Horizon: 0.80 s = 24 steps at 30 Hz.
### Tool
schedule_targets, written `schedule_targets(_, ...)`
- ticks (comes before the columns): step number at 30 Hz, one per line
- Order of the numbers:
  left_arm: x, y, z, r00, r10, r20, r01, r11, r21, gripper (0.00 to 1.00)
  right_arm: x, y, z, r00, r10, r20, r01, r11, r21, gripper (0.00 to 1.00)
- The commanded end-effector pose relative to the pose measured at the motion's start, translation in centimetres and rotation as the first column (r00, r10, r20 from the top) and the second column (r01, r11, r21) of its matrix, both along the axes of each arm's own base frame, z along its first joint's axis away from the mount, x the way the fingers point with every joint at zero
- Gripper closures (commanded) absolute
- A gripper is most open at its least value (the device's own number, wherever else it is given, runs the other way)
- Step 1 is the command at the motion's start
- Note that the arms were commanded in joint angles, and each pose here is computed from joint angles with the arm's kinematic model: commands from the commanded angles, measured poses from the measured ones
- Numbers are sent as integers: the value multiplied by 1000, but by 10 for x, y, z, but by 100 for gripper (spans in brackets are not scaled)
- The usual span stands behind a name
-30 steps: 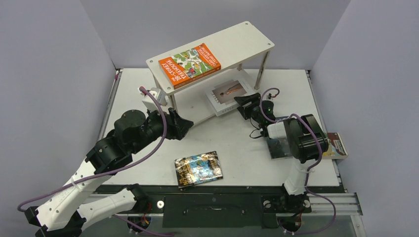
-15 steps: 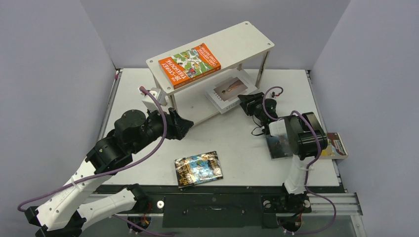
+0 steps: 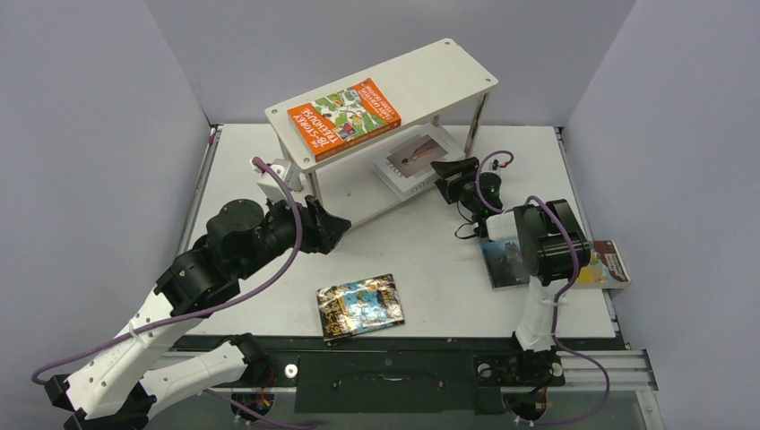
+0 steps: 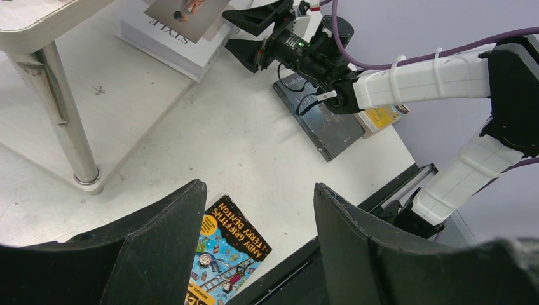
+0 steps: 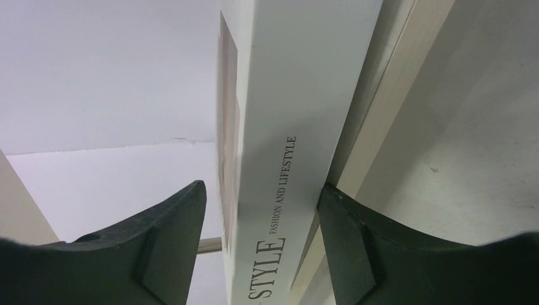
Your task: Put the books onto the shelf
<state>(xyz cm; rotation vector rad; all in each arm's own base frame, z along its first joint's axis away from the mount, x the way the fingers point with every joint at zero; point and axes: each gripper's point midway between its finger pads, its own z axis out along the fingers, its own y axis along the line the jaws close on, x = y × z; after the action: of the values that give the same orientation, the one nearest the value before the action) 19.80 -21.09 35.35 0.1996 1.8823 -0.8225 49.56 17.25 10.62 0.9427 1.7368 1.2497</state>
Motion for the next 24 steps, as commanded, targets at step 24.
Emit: schedule_targets(24, -4, 4, 35, 997, 0, 75, 6, 997, -78, 40, -55, -35, 64, 1000, -11, 21, 17, 955, -296, 18)
